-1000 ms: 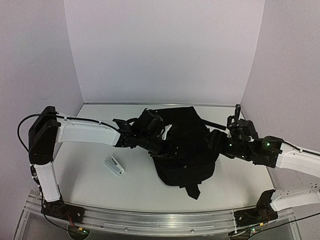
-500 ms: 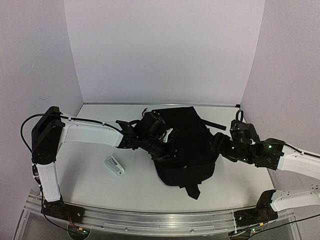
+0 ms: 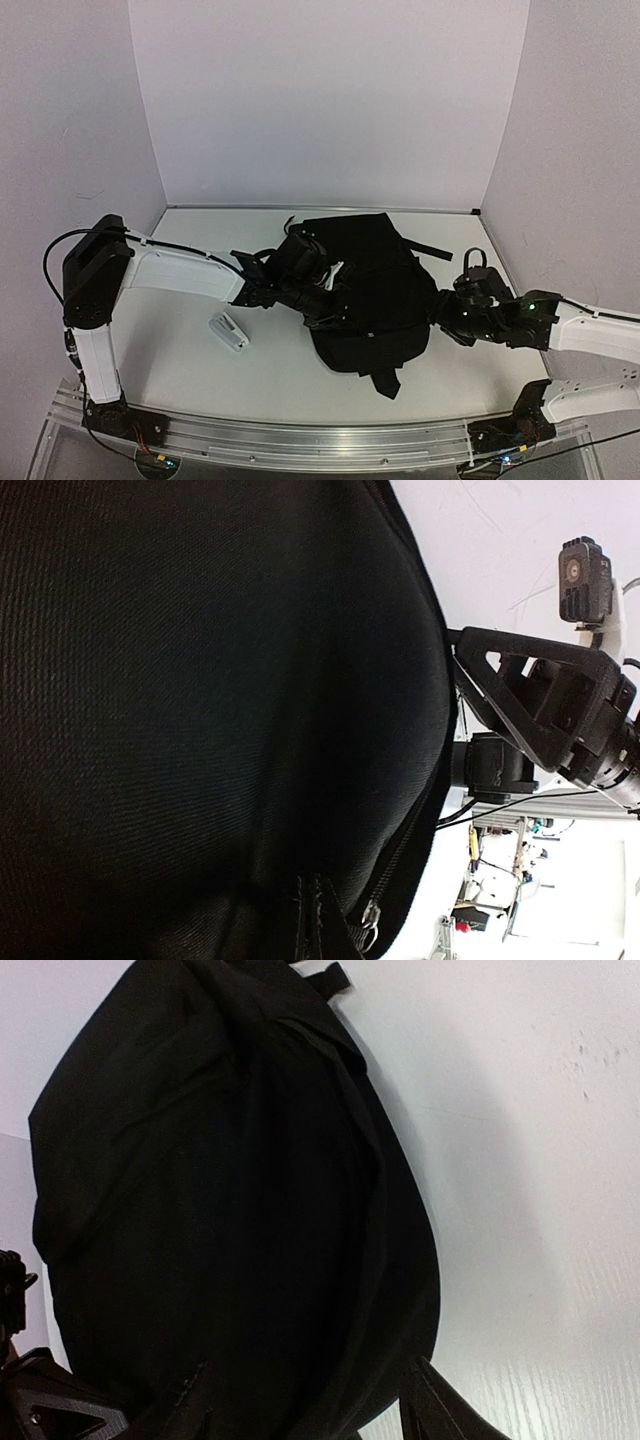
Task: Pack the student bag
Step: Zip the student bag at the center of the board.
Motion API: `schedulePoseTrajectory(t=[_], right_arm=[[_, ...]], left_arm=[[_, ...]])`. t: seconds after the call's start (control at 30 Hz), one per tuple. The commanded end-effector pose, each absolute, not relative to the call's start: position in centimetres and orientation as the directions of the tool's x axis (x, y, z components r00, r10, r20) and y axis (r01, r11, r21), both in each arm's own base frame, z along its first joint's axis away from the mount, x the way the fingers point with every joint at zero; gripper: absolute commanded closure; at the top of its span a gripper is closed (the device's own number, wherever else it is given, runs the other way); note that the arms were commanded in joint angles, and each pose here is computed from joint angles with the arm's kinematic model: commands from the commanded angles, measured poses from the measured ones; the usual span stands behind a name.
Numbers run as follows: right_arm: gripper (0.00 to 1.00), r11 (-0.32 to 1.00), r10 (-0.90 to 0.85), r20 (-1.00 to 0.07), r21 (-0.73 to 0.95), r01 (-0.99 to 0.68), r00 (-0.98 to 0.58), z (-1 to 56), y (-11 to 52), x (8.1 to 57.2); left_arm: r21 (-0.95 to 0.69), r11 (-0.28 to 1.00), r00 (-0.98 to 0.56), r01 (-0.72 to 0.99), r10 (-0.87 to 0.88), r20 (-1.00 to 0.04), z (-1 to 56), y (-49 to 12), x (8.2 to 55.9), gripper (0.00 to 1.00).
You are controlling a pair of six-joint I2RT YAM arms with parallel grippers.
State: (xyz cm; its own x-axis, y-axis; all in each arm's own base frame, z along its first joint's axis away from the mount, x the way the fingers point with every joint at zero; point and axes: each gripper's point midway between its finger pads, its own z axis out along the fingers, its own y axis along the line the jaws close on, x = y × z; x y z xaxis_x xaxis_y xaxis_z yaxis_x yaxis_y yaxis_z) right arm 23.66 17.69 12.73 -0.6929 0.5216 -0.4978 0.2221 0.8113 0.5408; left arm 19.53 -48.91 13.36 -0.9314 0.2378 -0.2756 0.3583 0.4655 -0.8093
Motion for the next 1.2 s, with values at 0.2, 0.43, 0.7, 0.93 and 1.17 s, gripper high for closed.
schedulePoseTrajectory(t=[0.2,0.43,0.7,0.93,1.17], right_arm=[[0.59,0.799,0.56,-0.499,0.536,0.272,-0.662,12.4,17.5,24.4],[0.65,0.799,0.559,-0.497,0.538,0.27,-0.663,11.7,18.4,25.2],[1.0,0.796,0.583,-0.535,0.529,0.296,-0.612,12.0,18.3,26.6],[1.0,0.784,0.614,-0.55,0.509,0.355,-0.566,11.7,15.6,28.0],[1.0,0.769,0.638,-0.56,0.497,0.402,-0.528,11.6,12.6,28.4]], left_arm=[[-0.83,0.346,-0.898,0.437,0.222,-0.38,18.2,-49.1,19.1,1.0],[-0.828,0.325,-0.888,0.457,0.225,-0.402,18.6,-48.7,18.7,1.0],[-0.777,0.29,-0.829,0.559,0.176,-0.531,20.8,-47.2,18.7,1.0],[-0.708,0.411,-0.793,0.574,0.063,-0.606,21.6,-43.9,20.2,1.0],[-0.657,0.468,-0.737,0.592,-0.017,-0.676,23.1,-41.9,21.5,1.0]])
